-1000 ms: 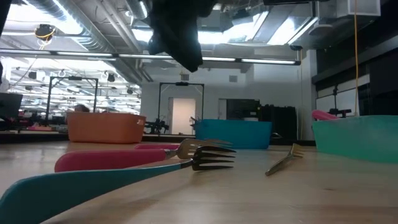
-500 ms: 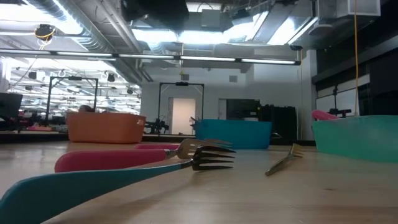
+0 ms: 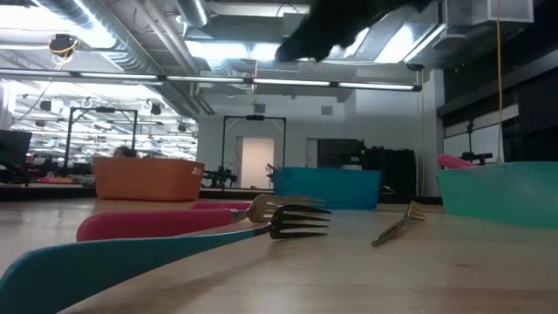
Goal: Sort silverware by color (type)
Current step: Put the pink fork into the green bin
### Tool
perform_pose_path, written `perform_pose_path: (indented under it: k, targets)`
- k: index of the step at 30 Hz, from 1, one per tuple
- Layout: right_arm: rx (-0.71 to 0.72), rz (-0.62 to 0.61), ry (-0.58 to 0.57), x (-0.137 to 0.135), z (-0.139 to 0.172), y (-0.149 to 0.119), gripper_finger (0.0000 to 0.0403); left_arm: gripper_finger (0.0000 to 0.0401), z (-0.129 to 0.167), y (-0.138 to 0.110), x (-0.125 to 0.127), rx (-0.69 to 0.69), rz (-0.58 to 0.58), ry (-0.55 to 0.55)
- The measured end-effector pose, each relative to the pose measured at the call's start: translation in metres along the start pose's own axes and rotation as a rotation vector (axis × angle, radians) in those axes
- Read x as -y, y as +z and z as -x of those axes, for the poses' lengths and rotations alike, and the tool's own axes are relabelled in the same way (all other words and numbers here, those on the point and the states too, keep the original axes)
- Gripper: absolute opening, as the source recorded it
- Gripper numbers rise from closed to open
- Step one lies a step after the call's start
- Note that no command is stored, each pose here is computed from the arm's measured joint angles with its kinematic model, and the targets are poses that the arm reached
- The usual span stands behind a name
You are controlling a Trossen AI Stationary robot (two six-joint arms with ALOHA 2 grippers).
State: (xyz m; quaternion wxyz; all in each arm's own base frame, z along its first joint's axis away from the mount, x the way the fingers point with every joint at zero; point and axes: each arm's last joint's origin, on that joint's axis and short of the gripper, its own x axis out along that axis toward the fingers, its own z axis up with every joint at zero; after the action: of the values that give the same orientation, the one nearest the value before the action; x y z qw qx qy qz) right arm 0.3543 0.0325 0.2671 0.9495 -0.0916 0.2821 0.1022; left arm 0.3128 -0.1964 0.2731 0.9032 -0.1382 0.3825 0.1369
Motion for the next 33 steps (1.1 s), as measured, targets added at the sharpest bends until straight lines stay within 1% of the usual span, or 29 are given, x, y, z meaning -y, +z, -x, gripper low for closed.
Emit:
perform_pose_path:
  k: [2,7,10,13,19,23,28,33]
  targets:
    - [-0.029,-0.017,0.018,0.009,-0.015,-0.003,0.0101,0.0089,0.002,-0.002,0.002,0.013,0.01,0.005]
    - [-0.119,-0.05,0.084,0.023,-0.05,-0.023,0.0101,0.0089,0.004,-0.006,0.005,0.014,0.055,-0.001]
    - [-0.149,-0.016,0.134,0.026,-0.066,-0.035,0.0101,0.0089,0.005,-0.007,0.006,0.015,0.057,-0.004]
    - [-0.186,0.016,0.16,0.025,-0.078,-0.047,0.0101,0.0089,0.005,-0.007,0.006,0.014,0.074,-0.003]
    - [-0.23,0.016,0.185,0.023,-0.092,-0.06,0.0101,0.0089,0.005,-0.006,0.005,0.038,0.109,0.013]
    - [-0.239,0.03,0.19,0.022,-0.092,-0.061,0.0101,0.0089,0.005,-0.006,0.005,0.047,0.123,0.017]
    - [-0.231,0.044,0.247,0.021,-0.091,-0.062,0.0101,0.0089,0.005,-0.006,0.005,0.051,0.13,0.02]
    - [-0.249,0.043,0.252,0.02,-0.095,-0.067,0.0101,0.0089,0.005,-0.006,0.005,0.054,0.13,0.021]
